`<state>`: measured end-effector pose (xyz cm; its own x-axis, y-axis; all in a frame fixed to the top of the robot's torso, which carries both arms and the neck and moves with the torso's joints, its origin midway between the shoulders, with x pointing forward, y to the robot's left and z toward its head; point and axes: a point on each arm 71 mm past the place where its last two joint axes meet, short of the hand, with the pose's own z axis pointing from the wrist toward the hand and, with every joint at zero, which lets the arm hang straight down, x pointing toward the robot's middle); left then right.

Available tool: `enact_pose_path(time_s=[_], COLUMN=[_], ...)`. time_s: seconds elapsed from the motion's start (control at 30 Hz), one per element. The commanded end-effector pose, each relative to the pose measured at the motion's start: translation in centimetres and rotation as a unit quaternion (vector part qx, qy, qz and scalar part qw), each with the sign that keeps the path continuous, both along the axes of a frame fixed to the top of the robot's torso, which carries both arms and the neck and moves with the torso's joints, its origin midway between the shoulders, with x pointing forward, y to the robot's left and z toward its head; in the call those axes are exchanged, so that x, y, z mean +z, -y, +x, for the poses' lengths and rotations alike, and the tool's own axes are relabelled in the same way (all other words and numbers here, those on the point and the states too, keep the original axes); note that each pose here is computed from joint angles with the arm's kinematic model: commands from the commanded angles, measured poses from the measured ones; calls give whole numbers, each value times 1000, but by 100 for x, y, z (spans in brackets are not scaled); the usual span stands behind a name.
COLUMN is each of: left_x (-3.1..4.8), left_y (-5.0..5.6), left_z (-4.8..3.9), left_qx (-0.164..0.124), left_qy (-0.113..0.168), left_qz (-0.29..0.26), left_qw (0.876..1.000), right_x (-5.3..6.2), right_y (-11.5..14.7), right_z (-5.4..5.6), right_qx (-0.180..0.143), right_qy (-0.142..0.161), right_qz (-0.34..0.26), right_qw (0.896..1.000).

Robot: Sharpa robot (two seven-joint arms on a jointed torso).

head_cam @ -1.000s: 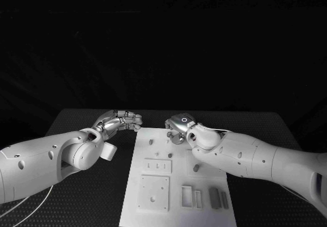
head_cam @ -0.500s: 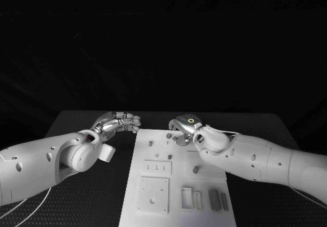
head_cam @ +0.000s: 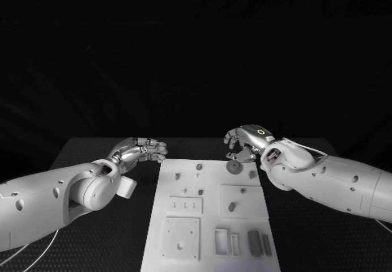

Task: Assemble the parts on the task board

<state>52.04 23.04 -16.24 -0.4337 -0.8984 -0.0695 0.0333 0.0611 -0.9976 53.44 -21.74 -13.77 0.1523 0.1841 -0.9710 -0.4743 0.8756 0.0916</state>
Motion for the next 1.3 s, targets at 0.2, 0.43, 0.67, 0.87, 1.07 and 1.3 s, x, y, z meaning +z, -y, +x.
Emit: enact_pose_path(time_s=[0.2,0.43,0.67,0.87,1.07,1.3], left_x=[15,11,10,9,9,9], left_y=[29,49,48,43,36,38], left_z=[-2,6,14,13,12,13], left_qx=[-8,-11,-11,-10,-9,-10], left_qy=[3,2,2,2,2,2], left_qz=[-7,-7,-7,-6,-6,-6], left_qw=[1000,1000,1000,1000,1000,1000], right_x=[-118,-233,-386,-480,-512,-542], right_y=[221,294,298,291,297,264], right_z=[136,226,255,237,227,229], right_qx=[-12,-27,-34,-31,-31,-27], right_qy=[-71,-90,-111,-113,-117,-122], right_qz=[-16,-35,-44,-60,-61,-63], right_qw=[997,995,992,991,991,990])
